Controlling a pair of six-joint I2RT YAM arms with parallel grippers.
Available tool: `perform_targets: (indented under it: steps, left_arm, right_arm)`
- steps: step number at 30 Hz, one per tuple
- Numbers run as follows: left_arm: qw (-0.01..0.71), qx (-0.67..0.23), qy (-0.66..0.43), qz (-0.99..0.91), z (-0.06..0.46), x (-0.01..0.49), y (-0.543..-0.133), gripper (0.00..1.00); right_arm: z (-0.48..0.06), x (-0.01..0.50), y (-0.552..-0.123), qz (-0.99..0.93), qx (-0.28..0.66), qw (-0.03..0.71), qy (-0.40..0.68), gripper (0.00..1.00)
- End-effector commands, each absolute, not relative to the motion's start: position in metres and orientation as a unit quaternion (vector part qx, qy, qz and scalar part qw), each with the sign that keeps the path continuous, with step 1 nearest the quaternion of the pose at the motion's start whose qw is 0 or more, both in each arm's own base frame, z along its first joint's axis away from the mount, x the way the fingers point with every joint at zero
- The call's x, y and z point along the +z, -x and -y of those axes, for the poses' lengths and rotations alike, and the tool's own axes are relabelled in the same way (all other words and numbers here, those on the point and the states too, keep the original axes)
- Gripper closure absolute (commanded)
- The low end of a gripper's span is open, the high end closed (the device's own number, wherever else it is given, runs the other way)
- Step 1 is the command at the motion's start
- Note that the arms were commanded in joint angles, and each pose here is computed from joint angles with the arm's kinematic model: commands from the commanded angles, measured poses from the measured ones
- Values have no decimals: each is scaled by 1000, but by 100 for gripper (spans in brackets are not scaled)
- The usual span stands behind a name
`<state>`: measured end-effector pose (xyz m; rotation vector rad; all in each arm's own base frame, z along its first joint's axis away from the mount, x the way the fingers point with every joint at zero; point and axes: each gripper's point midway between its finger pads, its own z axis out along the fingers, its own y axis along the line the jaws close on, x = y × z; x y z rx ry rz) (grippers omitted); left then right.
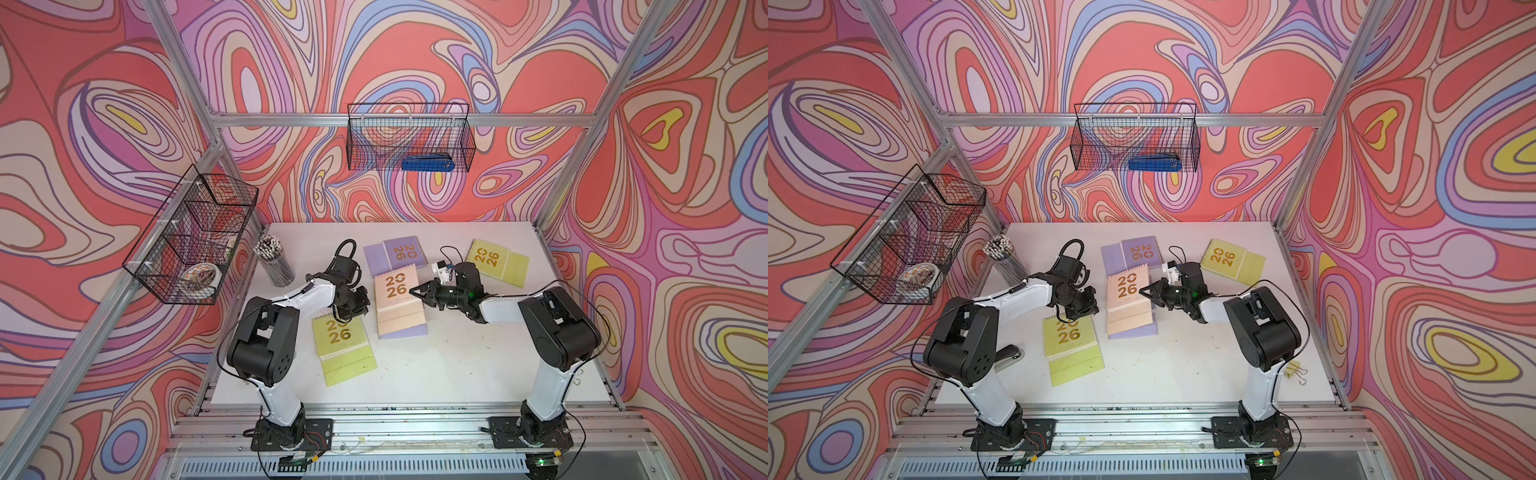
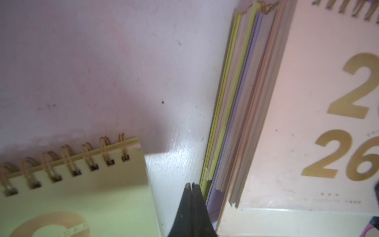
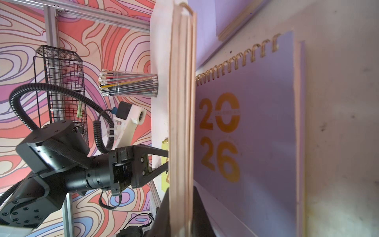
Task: Stack the calendars
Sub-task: Place the calendar at the calendar.
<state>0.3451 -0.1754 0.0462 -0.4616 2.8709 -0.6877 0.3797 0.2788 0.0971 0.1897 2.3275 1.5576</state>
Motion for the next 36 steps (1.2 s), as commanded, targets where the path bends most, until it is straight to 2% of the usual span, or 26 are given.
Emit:
perform_targets:
  steps: [1, 5, 9, 13, 27, 36]
  left_arm:
    - [82, -237, 150, -956, 178, 48, -356, 100]
    - [80, -238, 151, -956, 179, 46, -357, 100]
    - [77, -242, 153, -955, 181, 44, -358, 100]
    - [75, -244, 154, -955, 182, 43, -359, 100]
    - [71, -244, 155, -955, 182, 41, -357, 100]
    - [73, -241, 154, -955, 181, 43, -356, 100]
  right_arm:
    - [-285, 106, -386, -809, 555, 186, -44, 100]
    - [-283, 99, -387, -817, 543, 185, -49, 100]
    - [-282, 94, -386, -823, 536, 183, -52, 89]
    - [-280, 90, -386, -828, 527, 182, -54, 84]
    - [-275, 84, -388, -842, 504, 183, -61, 72]
    - [-273, 81, -388, -849, 492, 182, -61, 53]
